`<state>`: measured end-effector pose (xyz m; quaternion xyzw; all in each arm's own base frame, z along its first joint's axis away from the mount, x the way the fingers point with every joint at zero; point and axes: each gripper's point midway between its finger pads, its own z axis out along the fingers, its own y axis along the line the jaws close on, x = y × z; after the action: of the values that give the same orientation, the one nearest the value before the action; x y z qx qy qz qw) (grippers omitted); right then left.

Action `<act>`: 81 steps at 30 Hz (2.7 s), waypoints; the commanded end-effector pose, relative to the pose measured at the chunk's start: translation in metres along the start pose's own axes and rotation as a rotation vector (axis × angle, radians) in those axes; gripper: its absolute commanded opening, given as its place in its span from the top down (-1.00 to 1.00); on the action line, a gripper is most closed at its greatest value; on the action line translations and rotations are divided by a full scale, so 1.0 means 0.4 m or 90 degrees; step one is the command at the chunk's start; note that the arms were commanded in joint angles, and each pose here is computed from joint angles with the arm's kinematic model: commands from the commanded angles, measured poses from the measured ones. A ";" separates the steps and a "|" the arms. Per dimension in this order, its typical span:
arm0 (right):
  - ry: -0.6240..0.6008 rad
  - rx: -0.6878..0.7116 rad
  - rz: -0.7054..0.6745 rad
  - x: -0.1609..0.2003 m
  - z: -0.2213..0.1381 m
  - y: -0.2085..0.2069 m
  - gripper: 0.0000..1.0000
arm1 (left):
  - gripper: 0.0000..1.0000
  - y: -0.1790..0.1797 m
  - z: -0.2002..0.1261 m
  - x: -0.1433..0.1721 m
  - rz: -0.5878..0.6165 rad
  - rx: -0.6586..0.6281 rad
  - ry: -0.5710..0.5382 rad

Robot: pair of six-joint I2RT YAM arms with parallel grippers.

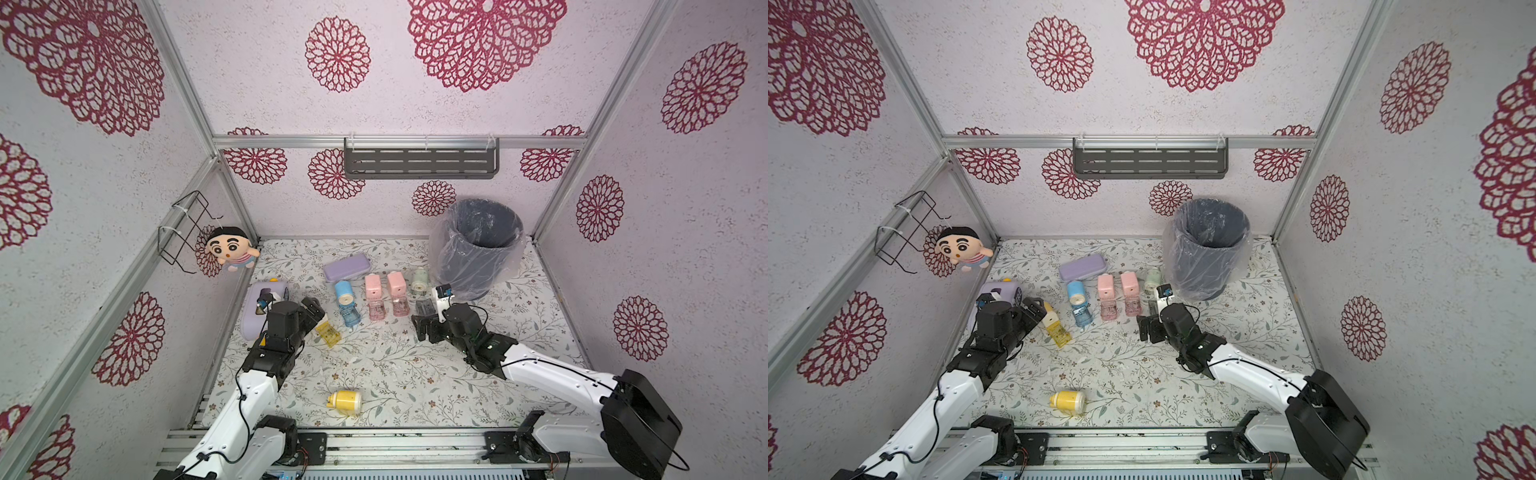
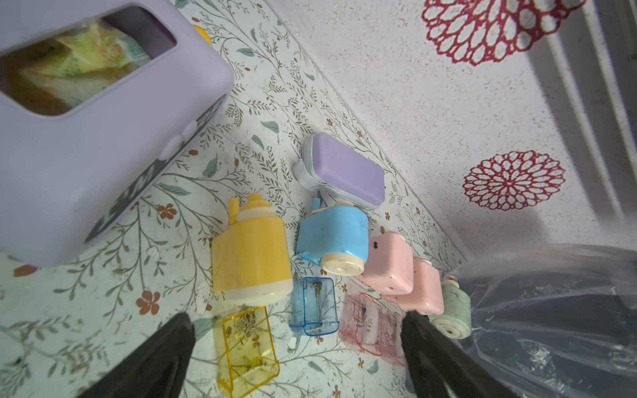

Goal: Take out the pencil sharpener tray and clean the shavings
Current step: Place the container at the center of the board, then pick up the pencil sharpener from the center of the board.

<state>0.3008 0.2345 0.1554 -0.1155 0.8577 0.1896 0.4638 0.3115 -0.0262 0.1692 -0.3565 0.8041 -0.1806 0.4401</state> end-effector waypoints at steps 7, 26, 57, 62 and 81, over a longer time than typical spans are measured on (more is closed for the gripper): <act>-0.043 0.022 0.077 0.025 -0.009 -0.095 -0.98 | -0.96 0.099 -0.163 0.089 -0.131 -0.299 0.095; -0.071 0.049 0.096 0.027 -0.025 -0.134 -0.97 | -0.95 0.087 -0.276 0.442 -0.202 -0.479 0.341; -0.052 0.011 0.112 0.044 -0.009 -0.108 -0.97 | -0.95 0.092 -0.337 0.608 -0.288 -0.544 0.368; -0.046 0.011 0.113 0.050 -0.004 -0.108 -0.98 | -0.97 0.104 -0.329 0.652 -0.323 -0.554 0.360; -0.050 0.011 0.114 0.041 -0.010 -0.107 -0.97 | -0.70 0.097 -0.253 0.652 -0.343 -0.571 0.350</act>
<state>0.3004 0.1945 0.1219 -0.0369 0.8574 0.2200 0.4638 0.1254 -0.1765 0.0467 -0.3915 0.9199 -0.0060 0.0233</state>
